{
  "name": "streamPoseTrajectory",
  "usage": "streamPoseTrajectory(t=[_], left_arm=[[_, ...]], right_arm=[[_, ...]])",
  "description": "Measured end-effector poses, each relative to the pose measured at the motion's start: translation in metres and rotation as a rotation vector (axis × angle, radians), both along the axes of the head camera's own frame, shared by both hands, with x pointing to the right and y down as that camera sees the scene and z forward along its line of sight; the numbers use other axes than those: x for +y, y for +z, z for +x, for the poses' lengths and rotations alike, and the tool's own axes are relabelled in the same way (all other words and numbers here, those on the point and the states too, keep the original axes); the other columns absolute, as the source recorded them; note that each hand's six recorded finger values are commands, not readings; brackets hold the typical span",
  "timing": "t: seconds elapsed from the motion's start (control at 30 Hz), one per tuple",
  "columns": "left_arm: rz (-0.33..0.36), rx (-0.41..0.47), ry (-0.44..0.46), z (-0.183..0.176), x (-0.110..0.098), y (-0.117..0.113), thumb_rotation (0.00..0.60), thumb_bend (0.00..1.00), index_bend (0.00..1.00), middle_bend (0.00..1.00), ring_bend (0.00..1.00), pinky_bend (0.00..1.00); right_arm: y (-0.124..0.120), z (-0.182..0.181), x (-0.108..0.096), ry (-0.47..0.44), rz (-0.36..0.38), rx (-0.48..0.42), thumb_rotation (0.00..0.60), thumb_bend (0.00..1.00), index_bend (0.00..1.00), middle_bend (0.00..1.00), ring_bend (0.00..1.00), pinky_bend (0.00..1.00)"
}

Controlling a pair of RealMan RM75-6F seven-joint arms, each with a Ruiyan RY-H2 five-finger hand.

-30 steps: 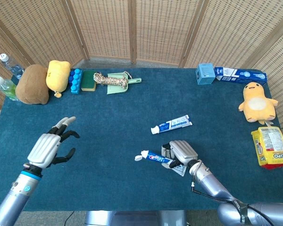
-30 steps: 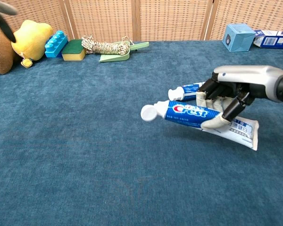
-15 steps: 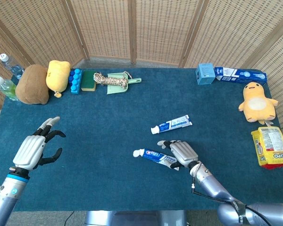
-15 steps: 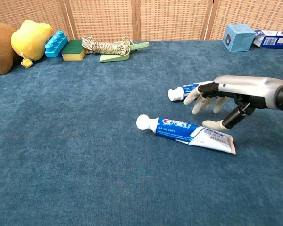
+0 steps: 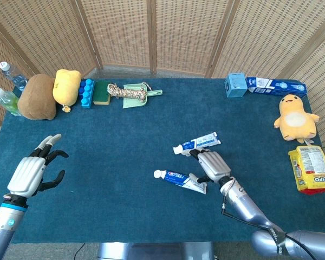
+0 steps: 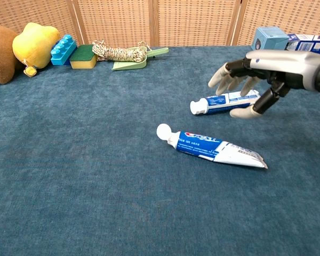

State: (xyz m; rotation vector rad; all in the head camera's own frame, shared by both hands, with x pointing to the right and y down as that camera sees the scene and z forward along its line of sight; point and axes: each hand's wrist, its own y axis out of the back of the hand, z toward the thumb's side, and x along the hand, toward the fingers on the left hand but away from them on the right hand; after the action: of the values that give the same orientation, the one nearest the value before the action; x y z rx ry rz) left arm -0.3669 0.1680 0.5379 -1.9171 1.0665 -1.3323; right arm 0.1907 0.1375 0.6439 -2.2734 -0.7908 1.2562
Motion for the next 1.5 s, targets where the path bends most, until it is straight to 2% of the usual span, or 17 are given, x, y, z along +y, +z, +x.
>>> streamPoseTrajectory(t=[0.27, 0.57, 0.73, 0.9, 1.2, 1.5], left_arm=[[-0.004, -0.042, -0.012, -0.012, 0.007, -0.002, 0.599, 0.38, 0.33, 0.05, 0.01, 0.19], [-0.020, -0.052, -0.025, -0.018, 0.012, -0.001, 0.600, 0.38, 0.32, 0.04, 0.00, 0.18], [-0.029, -0.057, -0.026, -0.019, 0.014, -0.001, 0.600, 0.38, 0.32, 0.04, 0.00, 0.18], [-0.033, -0.054, -0.029, -0.019, 0.014, -0.001, 0.600, 0.38, 0.32, 0.03, 0.00, 0.18], [-0.037, -0.054, -0.032, -0.020, 0.016, -0.002, 0.600, 0.38, 0.32, 0.03, 0.00, 0.18], [-0.040, -0.036, -0.025, -0.017, 0.017, -0.002, 0.600, 0.38, 0.31, 0.02, 0.00, 0.18]], right_arm=[[0.015, -0.002, -0.026, -0.026, 0.064, 0.060, 0.600, 0.24, 0.24, 0.25, 0.15, 0.26], [0.037, 0.001, -0.059, -0.073, 0.109, 0.160, 0.600, 0.24, 0.22, 0.21, 0.12, 0.26], [0.047, -0.003, -0.068, -0.123, 0.071, 0.200, 0.547, 0.30, 0.21, 0.20, 0.11, 0.25], [0.056, -0.008, -0.076, -0.171, 0.023, 0.247, 0.506, 0.31, 0.22, 0.20, 0.11, 0.25], [0.068, -0.010, -0.086, -0.238, -0.013, 0.347, 0.355, 0.33, 0.24, 0.21, 0.11, 0.25], [0.070, 0.008, -0.076, -0.281, -0.093, 0.465, 0.323, 0.33, 0.25, 0.22, 0.12, 0.25]])
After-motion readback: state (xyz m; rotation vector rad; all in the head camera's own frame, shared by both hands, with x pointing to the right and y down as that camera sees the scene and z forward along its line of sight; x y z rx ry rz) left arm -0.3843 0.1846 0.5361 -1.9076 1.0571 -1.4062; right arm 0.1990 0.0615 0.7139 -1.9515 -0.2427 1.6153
